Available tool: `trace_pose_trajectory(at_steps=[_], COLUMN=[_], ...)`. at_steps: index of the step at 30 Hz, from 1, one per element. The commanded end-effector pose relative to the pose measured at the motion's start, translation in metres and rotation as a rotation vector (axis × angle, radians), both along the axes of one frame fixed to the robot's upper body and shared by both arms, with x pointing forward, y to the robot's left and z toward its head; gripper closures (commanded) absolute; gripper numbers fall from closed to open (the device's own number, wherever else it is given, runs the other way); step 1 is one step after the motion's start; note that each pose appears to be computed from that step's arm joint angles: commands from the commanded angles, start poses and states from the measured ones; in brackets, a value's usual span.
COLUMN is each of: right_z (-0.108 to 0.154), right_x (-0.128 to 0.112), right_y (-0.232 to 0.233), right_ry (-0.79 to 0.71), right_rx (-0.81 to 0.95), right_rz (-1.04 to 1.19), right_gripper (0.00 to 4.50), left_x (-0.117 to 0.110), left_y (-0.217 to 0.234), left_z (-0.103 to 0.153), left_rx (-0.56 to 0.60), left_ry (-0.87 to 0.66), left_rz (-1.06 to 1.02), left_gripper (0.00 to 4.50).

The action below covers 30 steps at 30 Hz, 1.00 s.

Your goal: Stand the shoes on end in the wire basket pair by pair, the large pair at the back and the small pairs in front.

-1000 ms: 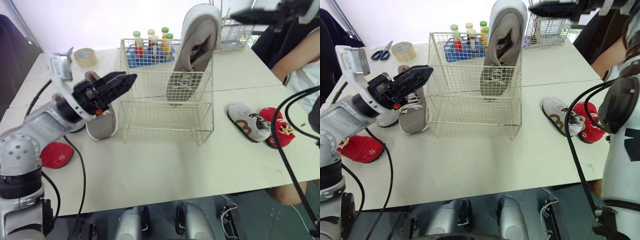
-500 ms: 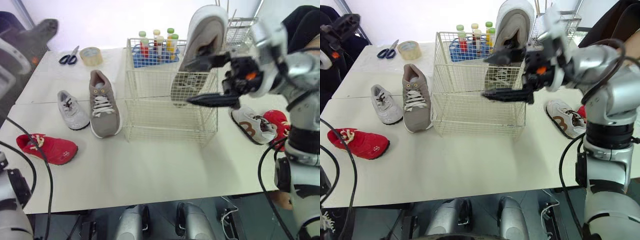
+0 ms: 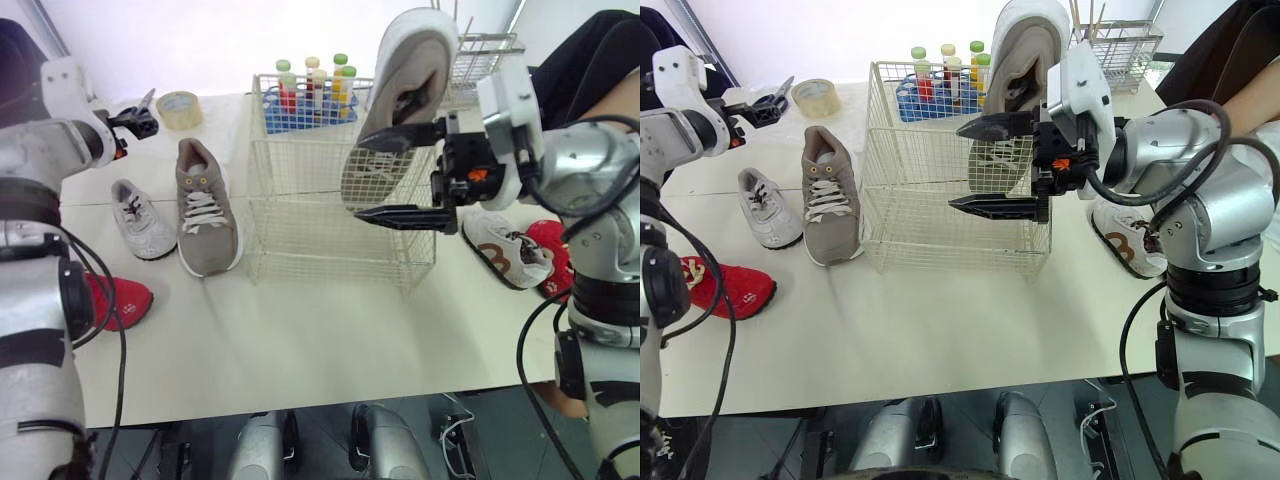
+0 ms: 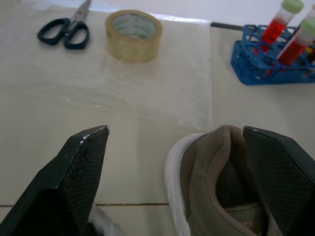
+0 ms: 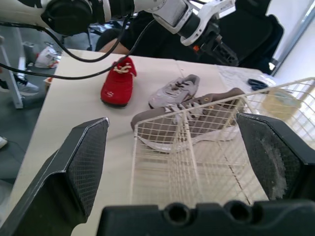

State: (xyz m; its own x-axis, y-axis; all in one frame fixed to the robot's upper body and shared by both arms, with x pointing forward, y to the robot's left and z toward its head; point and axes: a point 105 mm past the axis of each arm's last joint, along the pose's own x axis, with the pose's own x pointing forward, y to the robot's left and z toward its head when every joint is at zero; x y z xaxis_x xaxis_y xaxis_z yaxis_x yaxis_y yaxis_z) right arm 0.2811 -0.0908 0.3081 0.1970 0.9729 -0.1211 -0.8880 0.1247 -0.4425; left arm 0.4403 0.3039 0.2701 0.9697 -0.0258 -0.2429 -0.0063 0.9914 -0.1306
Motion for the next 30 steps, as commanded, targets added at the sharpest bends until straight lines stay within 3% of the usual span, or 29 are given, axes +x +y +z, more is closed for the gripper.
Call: trace_pose_trajectory(at_steps=[1, 24, 27, 30], right_z=[0.009, 0.011, 0.011, 0.011], right_x=[-0.007, -0.006, -0.006, -0.005], right_y=[0.000, -0.004, -0.004, -0.004], right_ry=[-0.060, -0.082, -0.083, -0.087], right_rx=[0.009, 0.005, 0.005, 0.004], right_rz=[-0.001, -0.055, -0.060, -0.068], right_gripper=[0.05, 0.05, 0.00, 0.00], left_x=[0.003, 0.016, 0.015, 0.014], left_y=[0.001, -0.017, -0.014, -0.012], left_z=[0.008, -0.070, -0.076, -0.083], left_rx=[0.053, 0.105, 0.094, 0.072], left_ry=[-0.018, 0.126, 0.134, 0.147], left_rz=[0.003, 0.049, 0.073, 0.095], left_gripper=[0.00, 0.00, 0.84, 2.20])
